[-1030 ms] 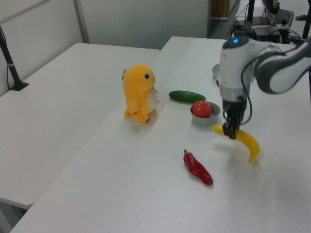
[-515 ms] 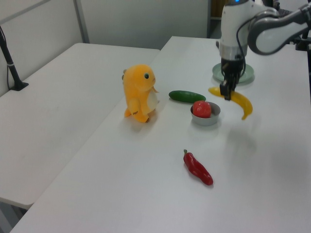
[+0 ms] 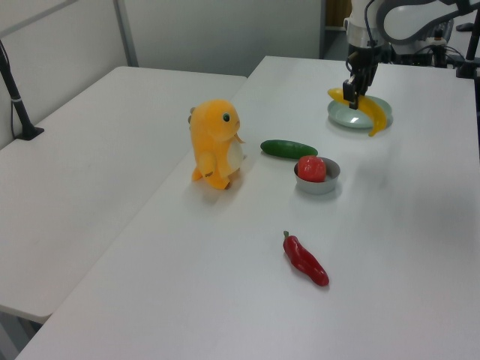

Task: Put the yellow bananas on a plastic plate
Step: 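Lift the banana and carry it over the green plate, then lower the banana onto the plate and open the gripper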

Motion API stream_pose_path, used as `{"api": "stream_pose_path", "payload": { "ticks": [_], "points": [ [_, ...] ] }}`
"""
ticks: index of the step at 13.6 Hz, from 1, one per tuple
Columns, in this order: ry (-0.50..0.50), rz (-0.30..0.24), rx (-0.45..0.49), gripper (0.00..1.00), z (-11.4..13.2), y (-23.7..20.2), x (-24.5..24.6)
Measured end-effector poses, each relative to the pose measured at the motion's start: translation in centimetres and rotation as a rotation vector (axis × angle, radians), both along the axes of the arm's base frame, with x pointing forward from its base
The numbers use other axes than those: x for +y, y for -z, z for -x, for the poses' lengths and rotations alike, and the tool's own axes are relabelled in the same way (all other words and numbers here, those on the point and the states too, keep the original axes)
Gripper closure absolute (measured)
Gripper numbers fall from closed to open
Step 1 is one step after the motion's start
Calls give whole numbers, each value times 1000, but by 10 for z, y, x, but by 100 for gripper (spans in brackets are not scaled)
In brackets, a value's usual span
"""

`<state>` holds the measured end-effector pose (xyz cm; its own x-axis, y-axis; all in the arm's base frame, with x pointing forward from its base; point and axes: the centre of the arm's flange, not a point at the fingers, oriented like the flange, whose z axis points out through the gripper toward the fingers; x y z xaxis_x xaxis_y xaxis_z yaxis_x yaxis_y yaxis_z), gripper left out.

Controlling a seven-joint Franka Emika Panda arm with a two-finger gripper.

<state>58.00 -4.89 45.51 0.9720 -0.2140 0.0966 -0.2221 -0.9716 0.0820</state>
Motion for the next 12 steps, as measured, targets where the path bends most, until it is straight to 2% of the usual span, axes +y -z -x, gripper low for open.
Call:
{"api": "stream_pose_path", "payload": {
  "ticks": [4,6,12],
  "points": [
    [73,13,-62,67,-18,20,-62],
    [130,21,-101,65,-28,49,-106],
    [171,47,-114,65,-23,70,-174]
  ]
}}
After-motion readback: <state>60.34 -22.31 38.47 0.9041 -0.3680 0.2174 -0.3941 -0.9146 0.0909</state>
